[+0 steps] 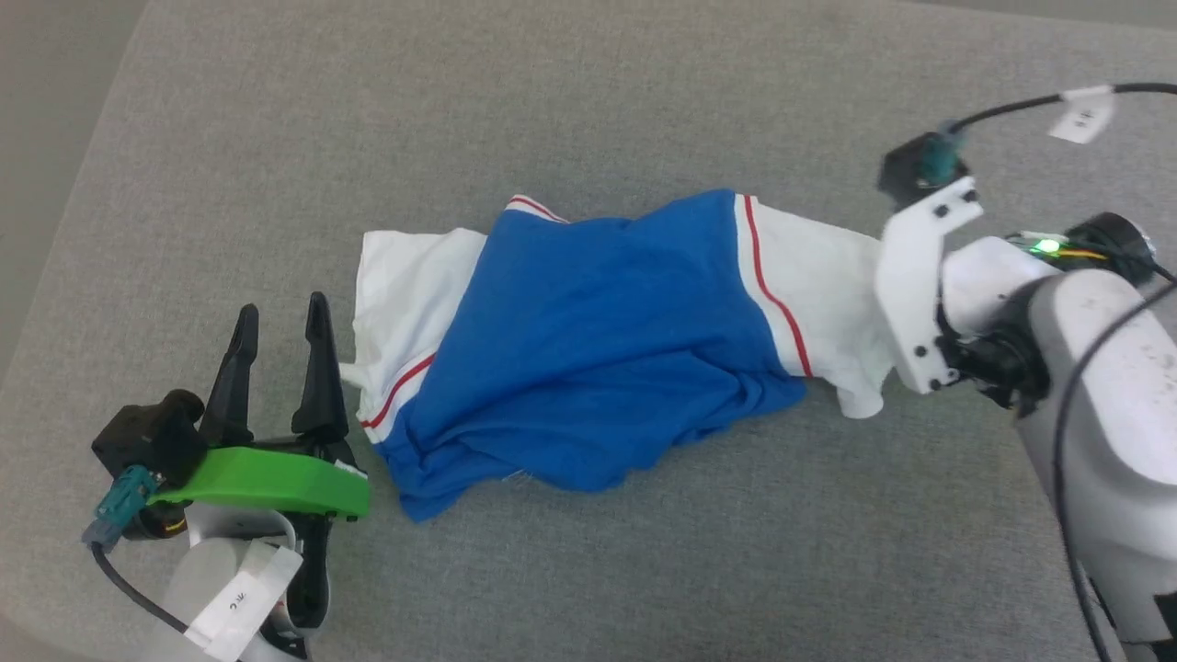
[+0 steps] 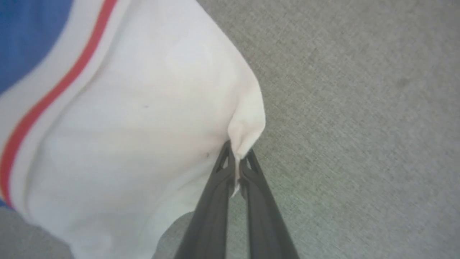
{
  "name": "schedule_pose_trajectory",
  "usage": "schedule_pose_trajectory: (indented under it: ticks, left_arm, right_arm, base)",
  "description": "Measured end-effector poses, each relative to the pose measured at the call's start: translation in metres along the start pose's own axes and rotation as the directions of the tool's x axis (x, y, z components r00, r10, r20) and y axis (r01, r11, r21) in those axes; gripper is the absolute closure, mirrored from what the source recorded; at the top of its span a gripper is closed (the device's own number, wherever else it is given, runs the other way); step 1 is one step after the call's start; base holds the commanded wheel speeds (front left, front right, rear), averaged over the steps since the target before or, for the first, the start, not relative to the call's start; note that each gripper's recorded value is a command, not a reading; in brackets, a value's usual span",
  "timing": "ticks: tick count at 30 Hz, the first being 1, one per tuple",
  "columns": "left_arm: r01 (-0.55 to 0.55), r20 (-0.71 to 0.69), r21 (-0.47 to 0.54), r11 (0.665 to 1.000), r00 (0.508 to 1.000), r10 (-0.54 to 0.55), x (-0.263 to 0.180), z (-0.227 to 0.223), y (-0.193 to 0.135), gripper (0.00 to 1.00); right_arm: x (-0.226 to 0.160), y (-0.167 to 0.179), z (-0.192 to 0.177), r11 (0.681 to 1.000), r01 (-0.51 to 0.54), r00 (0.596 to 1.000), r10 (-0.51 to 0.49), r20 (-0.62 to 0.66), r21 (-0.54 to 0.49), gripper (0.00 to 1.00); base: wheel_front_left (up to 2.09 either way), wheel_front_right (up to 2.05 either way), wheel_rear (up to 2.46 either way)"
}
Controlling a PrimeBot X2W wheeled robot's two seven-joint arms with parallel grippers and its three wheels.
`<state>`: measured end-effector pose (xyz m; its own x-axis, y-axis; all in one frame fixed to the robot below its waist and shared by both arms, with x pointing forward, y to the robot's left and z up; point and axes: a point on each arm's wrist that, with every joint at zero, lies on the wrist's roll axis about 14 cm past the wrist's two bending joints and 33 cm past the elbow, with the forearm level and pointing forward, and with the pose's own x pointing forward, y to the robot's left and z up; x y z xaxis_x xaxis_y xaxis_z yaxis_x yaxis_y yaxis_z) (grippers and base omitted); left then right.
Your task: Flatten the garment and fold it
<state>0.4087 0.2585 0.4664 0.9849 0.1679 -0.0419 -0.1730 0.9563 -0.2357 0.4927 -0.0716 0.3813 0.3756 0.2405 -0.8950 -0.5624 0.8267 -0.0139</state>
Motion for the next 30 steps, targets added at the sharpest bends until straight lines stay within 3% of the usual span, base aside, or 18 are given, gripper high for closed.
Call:
schedule_pose_trajectory:
  ticks: [7,16,22,30]
  left_arm:
    - [0.024,0.026,-0.005,1.0,0.999,-0.024,-0.006,0.01,-0.007,0.0]
    - [0.063,0.044,-0.022,0.998,0.997,-0.062,-0.017,0.018,-0.02,0.0]
    - [0.086,-0.015,-0.023,0.996,0.996,-0.086,-0.013,0.012,-0.027,0.0]
    - [0.145,-0.275,0.088,0.985,0.954,-0.116,0.035,0.008,-0.031,0.0]
  right_arm:
    - [-0.04,-0.036,-0.001,0.98,0.036,0.983,-0.07,0.168,0.194,1.0]
    - [-0.08,-0.06,-0.069,0.894,0.073,0.964,-0.177,0.199,0.443,1.0]
    - [-0.092,-0.054,-0.093,0.857,0.071,0.96,-0.197,0.197,0.511,1.0]
    - [-0.094,-0.053,-0.087,0.861,0.072,0.957,-0.201,0.208,0.503,1.0]
  base:
    - [0.0,0.0,0.0]
    - [0.0,0.0,0.0]
    - [0.0,0.0,0.0]
    - [0.0,0.0,0.0]
